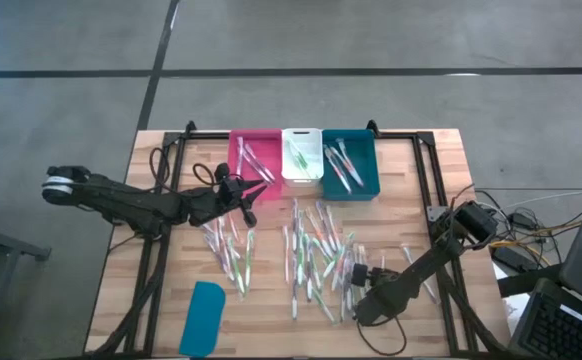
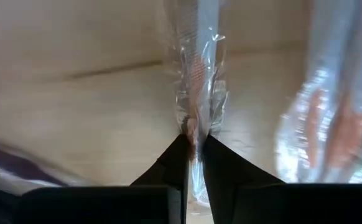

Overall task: Pick & Place Toothbrushes
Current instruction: Put the orange toothbrush into the blue bin

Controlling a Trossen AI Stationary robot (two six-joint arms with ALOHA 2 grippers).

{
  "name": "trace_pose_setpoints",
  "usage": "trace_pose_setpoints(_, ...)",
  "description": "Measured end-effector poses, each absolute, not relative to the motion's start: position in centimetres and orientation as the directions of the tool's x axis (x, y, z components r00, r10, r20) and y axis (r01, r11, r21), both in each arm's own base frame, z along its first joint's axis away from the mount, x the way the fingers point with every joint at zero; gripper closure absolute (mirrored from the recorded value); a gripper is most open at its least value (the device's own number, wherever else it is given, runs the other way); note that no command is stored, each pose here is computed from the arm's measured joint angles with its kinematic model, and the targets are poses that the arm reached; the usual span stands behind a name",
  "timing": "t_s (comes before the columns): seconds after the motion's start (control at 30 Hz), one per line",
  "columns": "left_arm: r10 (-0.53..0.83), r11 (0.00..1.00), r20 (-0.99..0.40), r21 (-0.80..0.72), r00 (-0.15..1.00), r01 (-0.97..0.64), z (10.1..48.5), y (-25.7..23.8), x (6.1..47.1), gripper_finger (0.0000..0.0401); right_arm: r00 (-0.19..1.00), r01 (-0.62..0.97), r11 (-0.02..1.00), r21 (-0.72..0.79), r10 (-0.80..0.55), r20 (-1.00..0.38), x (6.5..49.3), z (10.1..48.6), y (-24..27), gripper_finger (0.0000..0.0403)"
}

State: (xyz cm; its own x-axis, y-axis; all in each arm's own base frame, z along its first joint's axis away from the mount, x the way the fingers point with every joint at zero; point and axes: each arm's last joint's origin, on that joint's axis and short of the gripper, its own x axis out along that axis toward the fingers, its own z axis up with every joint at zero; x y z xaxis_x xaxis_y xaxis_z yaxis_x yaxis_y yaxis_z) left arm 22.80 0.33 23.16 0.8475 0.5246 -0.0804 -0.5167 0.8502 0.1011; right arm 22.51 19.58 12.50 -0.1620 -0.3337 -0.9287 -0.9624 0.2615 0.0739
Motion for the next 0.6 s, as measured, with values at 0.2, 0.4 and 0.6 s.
trace_pose_setpoints(0.2,0.525,0.850,-0.081,0.101,0.847,-0.517,23.2,0.3,22.8,0.0321,-0.191,-0.949,0.305,0.080,-0.352,-0.916,21.6,13.8,19.4,0.0382)
trace_pose_setpoints(0.4,0.527,0.849,-0.080,0.100,0.846,-0.519,23.2,0.4,22.8,0.0321,-0.134,-0.930,0.366,-0.029,-0.412,-0.901,21.3,15.8,19.5,0.0383)
trace_pose_setpoints(0.6,0.527,0.850,-0.081,0.063,0.846,-0.524,23.2,0.4,22.8,0.0321,-0.014,-0.880,0.410,-0.238,-0.525,-0.851,21.4,17.8,19.6,0.0384)
